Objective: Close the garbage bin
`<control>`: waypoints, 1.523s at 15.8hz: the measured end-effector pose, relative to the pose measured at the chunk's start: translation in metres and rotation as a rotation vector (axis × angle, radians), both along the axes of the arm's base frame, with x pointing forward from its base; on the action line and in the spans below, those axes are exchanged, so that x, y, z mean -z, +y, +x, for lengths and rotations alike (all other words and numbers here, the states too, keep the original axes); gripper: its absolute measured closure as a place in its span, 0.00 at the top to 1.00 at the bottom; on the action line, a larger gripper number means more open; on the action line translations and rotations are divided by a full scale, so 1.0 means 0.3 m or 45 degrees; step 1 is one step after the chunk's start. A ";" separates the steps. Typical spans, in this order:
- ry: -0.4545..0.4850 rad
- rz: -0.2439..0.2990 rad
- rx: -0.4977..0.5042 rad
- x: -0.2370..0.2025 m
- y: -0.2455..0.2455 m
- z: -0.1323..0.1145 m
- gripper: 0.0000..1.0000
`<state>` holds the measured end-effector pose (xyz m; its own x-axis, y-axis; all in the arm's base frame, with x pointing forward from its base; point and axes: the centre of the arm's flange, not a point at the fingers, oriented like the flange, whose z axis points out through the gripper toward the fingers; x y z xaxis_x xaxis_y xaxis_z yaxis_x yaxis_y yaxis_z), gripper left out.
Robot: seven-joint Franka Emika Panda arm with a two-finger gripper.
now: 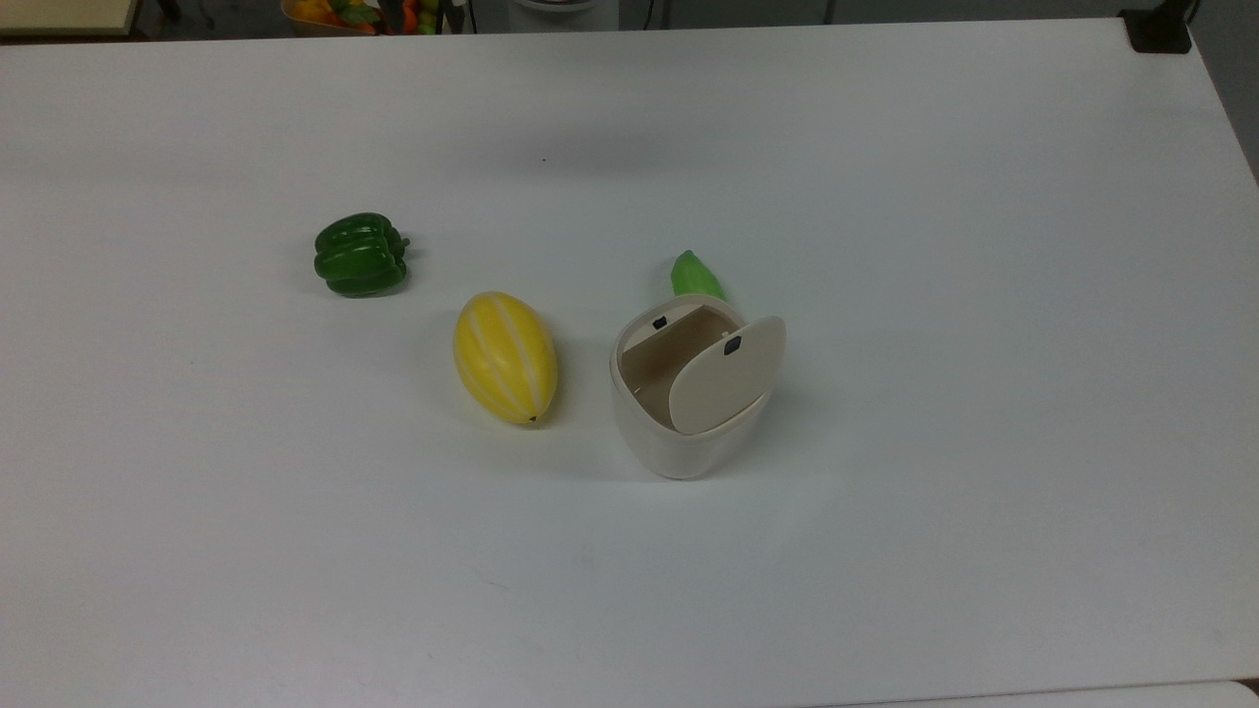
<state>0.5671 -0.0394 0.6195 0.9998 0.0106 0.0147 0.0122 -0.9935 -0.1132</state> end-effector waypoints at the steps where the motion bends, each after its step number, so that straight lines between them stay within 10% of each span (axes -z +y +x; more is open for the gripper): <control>1: -0.003 0.002 -0.030 0.001 0.001 0.000 0.29; 4: -0.010 0.004 -0.114 0.005 0.004 0.003 0.01; 11: -0.209 0.212 -0.400 0.024 0.062 0.086 0.01; 24: -0.590 0.239 -0.383 -0.047 0.357 0.341 0.01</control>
